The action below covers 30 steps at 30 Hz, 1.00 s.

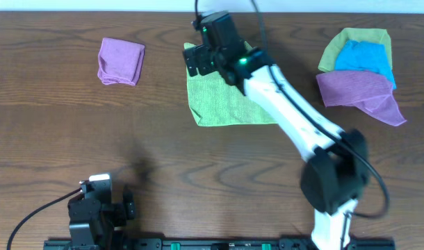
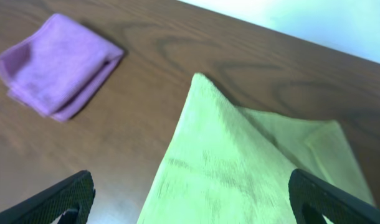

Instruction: Fold the cloth

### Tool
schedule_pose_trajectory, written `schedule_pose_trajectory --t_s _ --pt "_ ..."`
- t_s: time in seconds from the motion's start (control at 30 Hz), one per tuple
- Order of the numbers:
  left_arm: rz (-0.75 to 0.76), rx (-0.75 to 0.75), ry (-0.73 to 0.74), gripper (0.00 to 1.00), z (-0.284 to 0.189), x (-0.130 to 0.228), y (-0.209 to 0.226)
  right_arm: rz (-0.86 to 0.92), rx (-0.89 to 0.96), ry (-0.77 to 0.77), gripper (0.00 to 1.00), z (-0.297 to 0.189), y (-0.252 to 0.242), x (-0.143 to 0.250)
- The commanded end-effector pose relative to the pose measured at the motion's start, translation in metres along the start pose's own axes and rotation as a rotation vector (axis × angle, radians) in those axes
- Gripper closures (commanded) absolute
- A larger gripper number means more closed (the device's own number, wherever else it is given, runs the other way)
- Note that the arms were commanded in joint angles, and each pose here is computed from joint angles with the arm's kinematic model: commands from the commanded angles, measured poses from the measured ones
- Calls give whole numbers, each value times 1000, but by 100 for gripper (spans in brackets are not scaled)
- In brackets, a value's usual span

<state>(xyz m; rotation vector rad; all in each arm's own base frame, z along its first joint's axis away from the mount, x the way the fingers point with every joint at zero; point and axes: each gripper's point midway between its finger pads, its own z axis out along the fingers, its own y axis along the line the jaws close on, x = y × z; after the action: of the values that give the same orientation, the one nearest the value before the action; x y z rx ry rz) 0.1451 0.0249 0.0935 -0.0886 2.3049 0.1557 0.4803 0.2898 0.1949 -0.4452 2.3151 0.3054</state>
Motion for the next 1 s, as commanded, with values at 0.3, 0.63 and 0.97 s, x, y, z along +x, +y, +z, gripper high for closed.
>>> schedule_pose_trajectory --t_s 0.3,0.63,0.97 --pt "12 -13 12 5 1 4 2 168 42 256 1 -72 -81 55" --pt "-28 188 -46 5 -3 -11 -32 216 40 308 1 -76 -109 129" --pt "-204 479 -154 5 -19 -54 -76 421 32 383 1 -75 -129 195"
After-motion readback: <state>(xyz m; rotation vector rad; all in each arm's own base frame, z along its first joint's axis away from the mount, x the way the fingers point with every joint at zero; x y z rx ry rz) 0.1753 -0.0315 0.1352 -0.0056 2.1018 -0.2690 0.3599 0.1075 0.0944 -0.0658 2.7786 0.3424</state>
